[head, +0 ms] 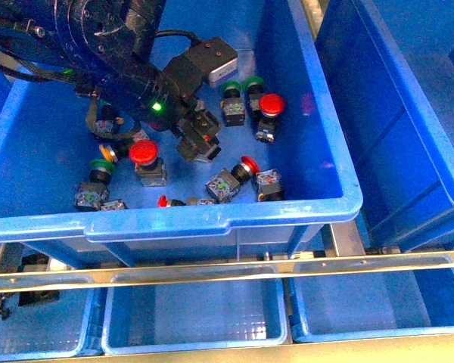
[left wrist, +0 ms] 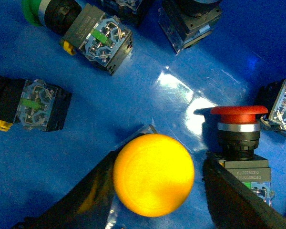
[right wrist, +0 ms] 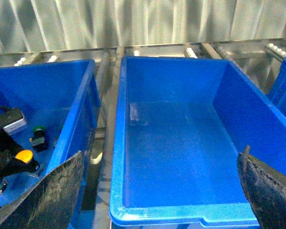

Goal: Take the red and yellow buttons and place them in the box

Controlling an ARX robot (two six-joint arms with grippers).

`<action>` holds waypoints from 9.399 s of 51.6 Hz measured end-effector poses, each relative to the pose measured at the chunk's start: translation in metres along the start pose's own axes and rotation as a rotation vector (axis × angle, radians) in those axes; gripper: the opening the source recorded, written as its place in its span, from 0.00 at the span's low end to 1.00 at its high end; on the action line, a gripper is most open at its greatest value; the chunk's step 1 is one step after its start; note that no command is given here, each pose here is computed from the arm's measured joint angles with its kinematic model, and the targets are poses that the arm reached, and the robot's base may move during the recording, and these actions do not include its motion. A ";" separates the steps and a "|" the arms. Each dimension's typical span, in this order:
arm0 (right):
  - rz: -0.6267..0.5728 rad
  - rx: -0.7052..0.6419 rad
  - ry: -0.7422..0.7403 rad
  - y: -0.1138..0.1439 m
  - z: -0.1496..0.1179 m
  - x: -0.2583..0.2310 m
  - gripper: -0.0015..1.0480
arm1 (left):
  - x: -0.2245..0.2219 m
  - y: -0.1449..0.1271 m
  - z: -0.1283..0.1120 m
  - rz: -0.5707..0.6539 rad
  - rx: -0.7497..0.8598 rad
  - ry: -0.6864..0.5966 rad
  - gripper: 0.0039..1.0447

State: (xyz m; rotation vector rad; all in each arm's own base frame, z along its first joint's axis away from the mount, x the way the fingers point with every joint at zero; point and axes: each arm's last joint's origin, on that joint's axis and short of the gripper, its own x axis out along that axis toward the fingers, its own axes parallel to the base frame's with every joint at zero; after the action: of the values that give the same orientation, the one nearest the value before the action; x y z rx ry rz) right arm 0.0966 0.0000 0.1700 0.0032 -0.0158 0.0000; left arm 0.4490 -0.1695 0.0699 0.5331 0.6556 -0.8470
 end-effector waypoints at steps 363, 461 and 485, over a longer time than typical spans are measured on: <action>0.581 -0.905 0.488 0.061 0.017 0.170 0.34 | -0.083 -0.110 0.113 -0.606 -1.290 -0.154 0.33; 0.370 -0.842 0.588 0.006 0.012 0.150 0.32 | -0.188 -0.044 -0.005 -0.012 -0.845 -0.211 0.93; 0.230 -0.751 0.569 -0.014 0.014 0.132 0.32 | -0.263 -0.067 -0.080 0.169 -0.724 -0.178 0.93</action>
State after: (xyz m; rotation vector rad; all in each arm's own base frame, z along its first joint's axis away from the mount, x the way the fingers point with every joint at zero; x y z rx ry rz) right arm 0.2287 -0.0142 0.1856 -0.7488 0.5534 0.2252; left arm 0.2402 -0.0216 0.1909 -0.1408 0.6886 -0.4414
